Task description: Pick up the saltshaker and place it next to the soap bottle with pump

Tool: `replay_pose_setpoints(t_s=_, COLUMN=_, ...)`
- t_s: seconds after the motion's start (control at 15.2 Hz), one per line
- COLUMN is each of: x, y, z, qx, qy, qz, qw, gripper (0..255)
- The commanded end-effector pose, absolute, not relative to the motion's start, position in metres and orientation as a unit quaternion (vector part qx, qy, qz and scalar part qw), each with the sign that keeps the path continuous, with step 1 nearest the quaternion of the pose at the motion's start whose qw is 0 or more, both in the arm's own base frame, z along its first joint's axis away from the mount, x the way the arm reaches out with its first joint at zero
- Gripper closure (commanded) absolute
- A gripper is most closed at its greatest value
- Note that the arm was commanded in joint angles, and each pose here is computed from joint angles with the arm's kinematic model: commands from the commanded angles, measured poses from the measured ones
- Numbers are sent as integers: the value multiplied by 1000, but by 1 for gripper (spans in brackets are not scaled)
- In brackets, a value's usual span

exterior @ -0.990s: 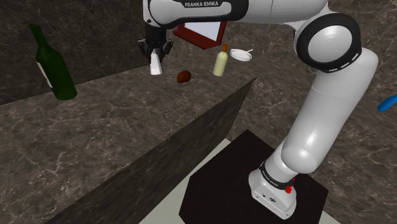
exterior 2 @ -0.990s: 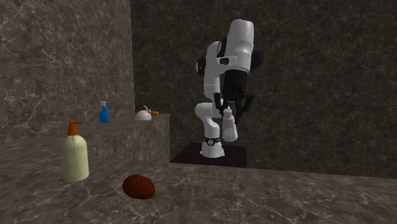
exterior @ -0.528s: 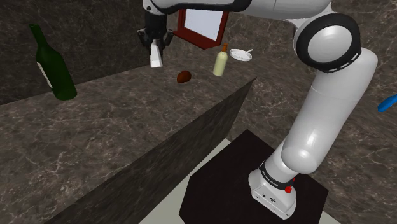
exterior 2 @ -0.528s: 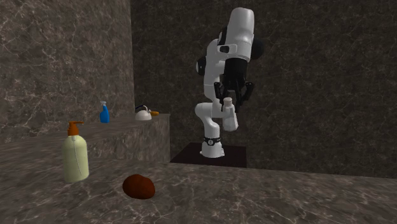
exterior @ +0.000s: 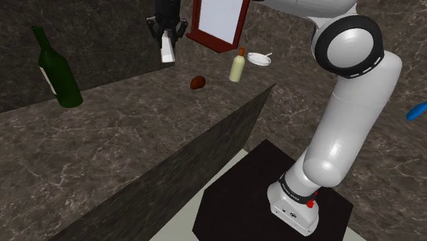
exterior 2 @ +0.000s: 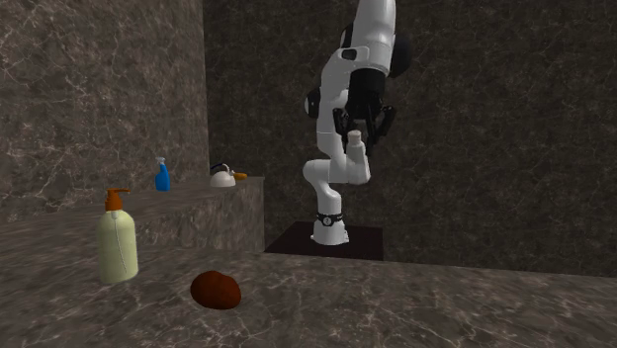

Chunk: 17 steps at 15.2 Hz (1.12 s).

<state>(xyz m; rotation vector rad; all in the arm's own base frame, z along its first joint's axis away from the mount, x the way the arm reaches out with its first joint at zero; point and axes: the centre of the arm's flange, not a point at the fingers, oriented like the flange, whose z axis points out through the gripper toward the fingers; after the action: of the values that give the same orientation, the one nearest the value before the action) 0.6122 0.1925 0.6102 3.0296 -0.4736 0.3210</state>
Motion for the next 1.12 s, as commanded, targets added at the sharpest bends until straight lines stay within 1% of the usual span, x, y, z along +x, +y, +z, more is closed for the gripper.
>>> replay_pose_setpoints(t_s=0.0, x=612, y=193, z=621, qx=982, qy=-154, qz=104, qw=29, gripper=255)
replay_pose_setpoints(t_s=0.33, x=612, y=193, z=644, qx=982, qy=-154, qz=104, qw=29, gripper=255)
replay_pose_setpoints(t_s=1.06, x=600, y=48, z=644, qx=982, qy=-154, qz=104, qw=29, gripper=255)
